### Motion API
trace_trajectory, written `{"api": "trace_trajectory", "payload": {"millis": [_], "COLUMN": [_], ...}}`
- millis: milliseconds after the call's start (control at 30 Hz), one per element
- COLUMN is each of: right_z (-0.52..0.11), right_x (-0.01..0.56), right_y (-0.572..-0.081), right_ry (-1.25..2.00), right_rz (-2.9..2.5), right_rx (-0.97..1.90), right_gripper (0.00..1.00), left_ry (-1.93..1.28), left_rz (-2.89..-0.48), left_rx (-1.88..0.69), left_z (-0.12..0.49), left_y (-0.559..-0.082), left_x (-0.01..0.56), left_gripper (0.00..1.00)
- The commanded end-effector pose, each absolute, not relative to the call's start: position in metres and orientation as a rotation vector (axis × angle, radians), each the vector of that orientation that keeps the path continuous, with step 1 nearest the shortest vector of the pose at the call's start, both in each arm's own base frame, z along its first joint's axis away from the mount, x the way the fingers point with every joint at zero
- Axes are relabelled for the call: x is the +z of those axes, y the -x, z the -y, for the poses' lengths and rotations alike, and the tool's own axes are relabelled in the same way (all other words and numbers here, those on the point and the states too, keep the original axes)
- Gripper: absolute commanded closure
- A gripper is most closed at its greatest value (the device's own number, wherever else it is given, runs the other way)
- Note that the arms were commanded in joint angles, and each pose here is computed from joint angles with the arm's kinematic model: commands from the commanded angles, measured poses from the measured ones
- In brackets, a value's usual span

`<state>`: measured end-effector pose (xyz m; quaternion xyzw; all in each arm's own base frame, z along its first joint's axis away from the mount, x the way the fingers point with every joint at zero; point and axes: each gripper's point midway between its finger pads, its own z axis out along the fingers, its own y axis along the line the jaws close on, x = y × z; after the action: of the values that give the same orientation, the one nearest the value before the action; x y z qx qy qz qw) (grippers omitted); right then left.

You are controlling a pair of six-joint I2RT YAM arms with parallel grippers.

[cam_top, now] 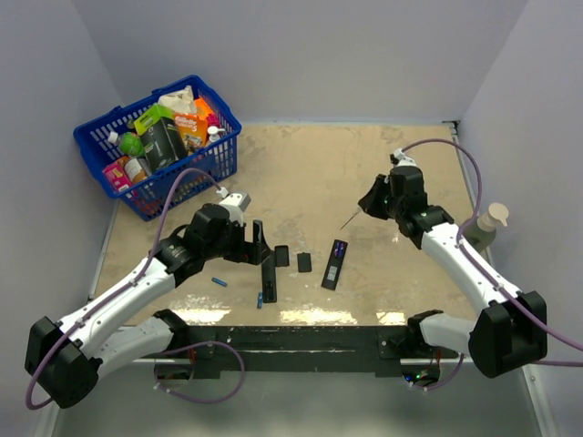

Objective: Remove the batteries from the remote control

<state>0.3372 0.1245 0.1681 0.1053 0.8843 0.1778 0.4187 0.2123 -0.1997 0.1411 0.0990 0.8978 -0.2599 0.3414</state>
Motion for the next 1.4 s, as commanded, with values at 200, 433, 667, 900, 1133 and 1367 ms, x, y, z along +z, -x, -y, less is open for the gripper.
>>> {"api": "trace_trajectory", "payload": {"millis": [200, 433, 667, 900, 1133, 1367], "right_z": [-0.132, -0.133, -0.135, -0.158, -0.184, -0.181], "right_x": [0.153, 0.139, 0.128, 0.136, 0.133, 0.124], "right_y": [-0.311, -0.307, -0.307, -0.304, -0.293, -0.284], "right_ry": [-0.222, -0.194, -0.168, -0.048, 0.043, 0.045], "right_rz": [-2.243, -2.250, -2.246, -2.206, -2.201, -2.237], "right_rx": [0.530, 0.541, 0.537, 0.481, 0.454, 0.401], "right_gripper": [1.00, 1.00, 1.00, 1.00, 1.00, 1.00], "left_ry": [-0.259, -0.258, -0.258, -0.258, -0.263, -0.244], "left_rz": [-2.301, -2.298, -2.299, -2.302, -2.300, -2.326], "left_rx": [-0.678, -0.680, -0.681, -0.682, -0.700, -0.784], "left_z": [0.202, 0.202, 0.202, 0.203, 0.207, 0.220], "left_y": [-0.217, -0.217, -0.216, -0.217, -0.217, -0.217], "left_x": [0.145, 0.146, 0.146, 0.145, 0.146, 0.144], "left_gripper": [0.05, 0.05, 0.05, 0.06, 0.06, 0.09]}}
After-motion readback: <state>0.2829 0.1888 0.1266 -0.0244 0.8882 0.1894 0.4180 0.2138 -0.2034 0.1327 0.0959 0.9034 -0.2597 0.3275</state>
